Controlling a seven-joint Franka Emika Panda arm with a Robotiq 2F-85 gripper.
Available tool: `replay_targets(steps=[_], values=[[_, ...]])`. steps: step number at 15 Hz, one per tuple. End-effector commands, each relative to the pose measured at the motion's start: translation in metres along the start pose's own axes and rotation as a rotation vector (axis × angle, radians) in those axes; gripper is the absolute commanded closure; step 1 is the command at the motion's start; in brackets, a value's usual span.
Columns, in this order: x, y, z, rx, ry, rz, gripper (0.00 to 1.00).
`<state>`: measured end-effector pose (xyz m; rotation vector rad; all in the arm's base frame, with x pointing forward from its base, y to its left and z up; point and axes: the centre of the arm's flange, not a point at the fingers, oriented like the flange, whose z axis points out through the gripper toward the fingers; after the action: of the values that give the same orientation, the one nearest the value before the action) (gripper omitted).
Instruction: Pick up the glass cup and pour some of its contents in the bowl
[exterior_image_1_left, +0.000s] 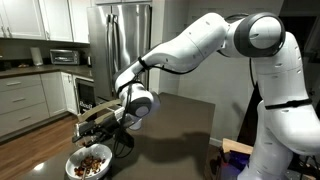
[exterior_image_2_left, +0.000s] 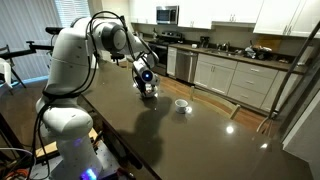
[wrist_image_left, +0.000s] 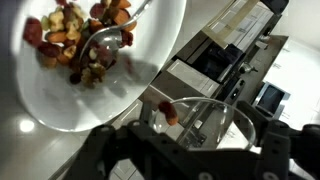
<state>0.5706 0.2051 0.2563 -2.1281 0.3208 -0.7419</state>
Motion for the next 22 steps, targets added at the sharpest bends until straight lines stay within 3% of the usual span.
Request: replay_targets(steps=[1, 13, 22], values=[[0.001, 0.0, -0.001, 0.006, 0.03, -0.025, 0.41], [0.012, 0.008, -0.008, 0.004, 0.04, -0.047, 0.41], [0.004, 0.019, -0.002, -0.098, -0.158, 0.102, 0.41]])
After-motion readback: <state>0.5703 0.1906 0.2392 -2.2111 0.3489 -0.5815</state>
